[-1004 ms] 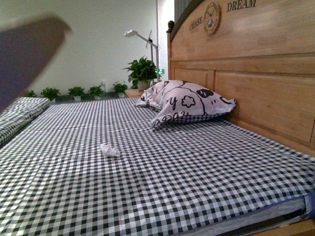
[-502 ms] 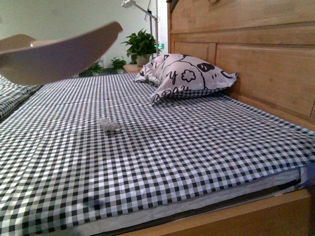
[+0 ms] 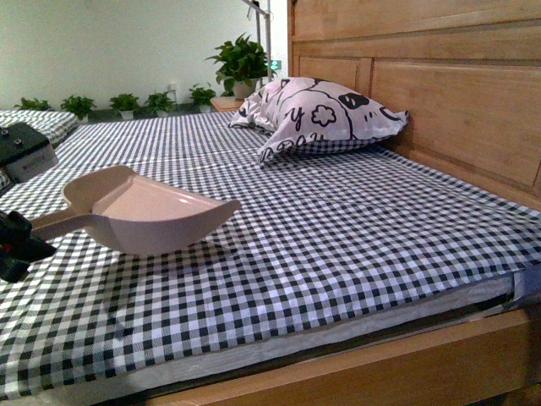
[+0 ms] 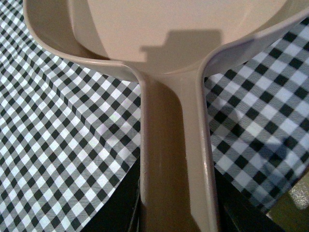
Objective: Clean up trash
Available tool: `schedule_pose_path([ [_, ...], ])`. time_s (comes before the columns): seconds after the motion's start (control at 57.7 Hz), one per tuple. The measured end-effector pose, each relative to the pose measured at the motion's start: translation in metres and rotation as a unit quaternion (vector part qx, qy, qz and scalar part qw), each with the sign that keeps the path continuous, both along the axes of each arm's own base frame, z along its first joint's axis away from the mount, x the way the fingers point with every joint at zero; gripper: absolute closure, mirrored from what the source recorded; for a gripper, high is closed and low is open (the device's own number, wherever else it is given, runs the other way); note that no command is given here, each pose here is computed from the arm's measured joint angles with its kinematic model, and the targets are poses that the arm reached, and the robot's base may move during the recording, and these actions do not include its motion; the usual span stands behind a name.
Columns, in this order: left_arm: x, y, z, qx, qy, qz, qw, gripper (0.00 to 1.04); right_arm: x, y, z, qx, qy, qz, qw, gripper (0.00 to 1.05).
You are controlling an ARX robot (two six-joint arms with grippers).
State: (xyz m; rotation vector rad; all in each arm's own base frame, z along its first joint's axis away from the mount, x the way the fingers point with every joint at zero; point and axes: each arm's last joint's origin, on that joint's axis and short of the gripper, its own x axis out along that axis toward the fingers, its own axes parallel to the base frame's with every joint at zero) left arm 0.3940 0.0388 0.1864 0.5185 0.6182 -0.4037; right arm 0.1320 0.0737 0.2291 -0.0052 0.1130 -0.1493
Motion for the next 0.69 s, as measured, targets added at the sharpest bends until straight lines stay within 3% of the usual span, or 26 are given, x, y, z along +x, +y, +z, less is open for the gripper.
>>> schedule_pose_path([
  [0.242,0.02,0.02,-0.011,-0.002,0.012,0.011,1.0,0.78,0.0,0.0,0.0,0.0,0.0,0.0,1.0,0.86],
  [0.693,0.044,0.029,-0.005,-0.005,0.029,-0.006,1.0,0.78,0.0,0.0,0.0,0.0,0.0,0.0,1.0,0.86],
])
